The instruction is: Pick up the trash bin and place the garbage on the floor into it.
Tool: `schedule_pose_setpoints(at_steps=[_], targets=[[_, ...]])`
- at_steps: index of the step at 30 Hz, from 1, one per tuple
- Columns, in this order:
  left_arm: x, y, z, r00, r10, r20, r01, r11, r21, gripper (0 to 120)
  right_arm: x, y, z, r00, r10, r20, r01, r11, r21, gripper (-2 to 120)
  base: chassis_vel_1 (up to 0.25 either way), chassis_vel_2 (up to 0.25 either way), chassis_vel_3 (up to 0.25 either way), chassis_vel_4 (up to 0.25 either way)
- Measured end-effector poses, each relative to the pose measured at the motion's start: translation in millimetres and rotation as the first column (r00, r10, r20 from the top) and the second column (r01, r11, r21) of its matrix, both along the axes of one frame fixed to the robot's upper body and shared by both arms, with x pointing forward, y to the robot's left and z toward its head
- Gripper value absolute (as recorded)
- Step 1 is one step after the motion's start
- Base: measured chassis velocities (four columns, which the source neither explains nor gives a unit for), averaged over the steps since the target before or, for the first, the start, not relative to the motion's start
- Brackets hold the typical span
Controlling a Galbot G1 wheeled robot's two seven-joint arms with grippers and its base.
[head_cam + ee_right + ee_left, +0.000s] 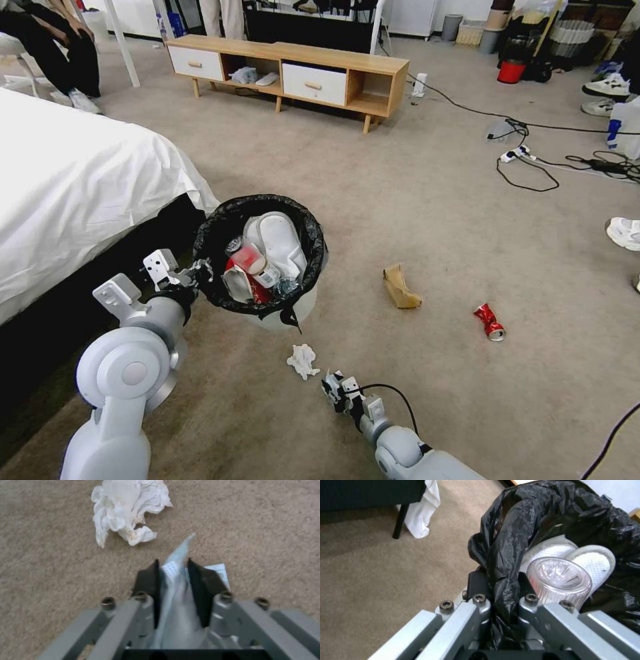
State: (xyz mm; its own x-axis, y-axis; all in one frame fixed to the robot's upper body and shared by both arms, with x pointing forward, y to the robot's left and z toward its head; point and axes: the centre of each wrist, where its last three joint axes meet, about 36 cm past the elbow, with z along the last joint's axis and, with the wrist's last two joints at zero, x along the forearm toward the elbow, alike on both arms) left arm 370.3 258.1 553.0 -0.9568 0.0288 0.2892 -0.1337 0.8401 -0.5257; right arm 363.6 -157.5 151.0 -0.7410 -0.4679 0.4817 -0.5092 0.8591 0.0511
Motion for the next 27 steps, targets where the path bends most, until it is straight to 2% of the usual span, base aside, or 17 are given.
schedule_pose_setpoints(at_steps=[1,2,4,6,20,25,27], targets=[[0.3,0.0,-0.2,1.000,0.000,0.000,0.000,1.000,0.000,4,1.2,0.1,-0.2,1.000,0.001,0.002,-0.001,1.000,0.001,15,0.000,0.000,0.000,0.000],[0.3,0.0,-0.2,1.000,0.000,0.000,0.000,1.000,0.000,4,1.2,0.1,-0.2,1.000,0.001,0.002,-0.001,1.000,0.001,15,0.000,0.000,0.000,0.000],[1.2,0.1,-0.7,1.000,0.001,0.000,-0.001,1.000,0.000,4,3.3,0.8,0.4,1.000,0.002,0.006,-0.002,1.000,0.003,5,0.000,0.000,0.000,0.000],[1.5,0.0,-1.0,1.000,0.000,-0.001,0.000,1.000,0.000,4,3.8,1.3,0.4,1.000,0.002,0.006,-0.002,1.000,0.003,1,0.000,0.000,0.000,0.000],[3.2,0.4,-2.8,1.000,0.001,0.000,-0.001,1.000,-0.001,4,12.8,3.3,2.3,1.000,0.000,0.022,-0.001,1.000,0.015,0,0.000,0.000,0.000,0.000],[3.5,0.1,-2.5,1.000,-0.001,0.001,0.001,1.000,-0.002,4,27.8,3.5,18.7,0.998,-0.020,0.064,0.018,0.999,0.044,0,0.000,0.000,0.000,0.000],[3.8,0.5,-2.1,1.000,0.003,-0.003,-0.003,1.000,-0.002,4,43.9,-4.8,40.1,0.992,-0.045,0.115,0.038,0.997,0.062,0,0.000,0.000,0.000,0.000]])
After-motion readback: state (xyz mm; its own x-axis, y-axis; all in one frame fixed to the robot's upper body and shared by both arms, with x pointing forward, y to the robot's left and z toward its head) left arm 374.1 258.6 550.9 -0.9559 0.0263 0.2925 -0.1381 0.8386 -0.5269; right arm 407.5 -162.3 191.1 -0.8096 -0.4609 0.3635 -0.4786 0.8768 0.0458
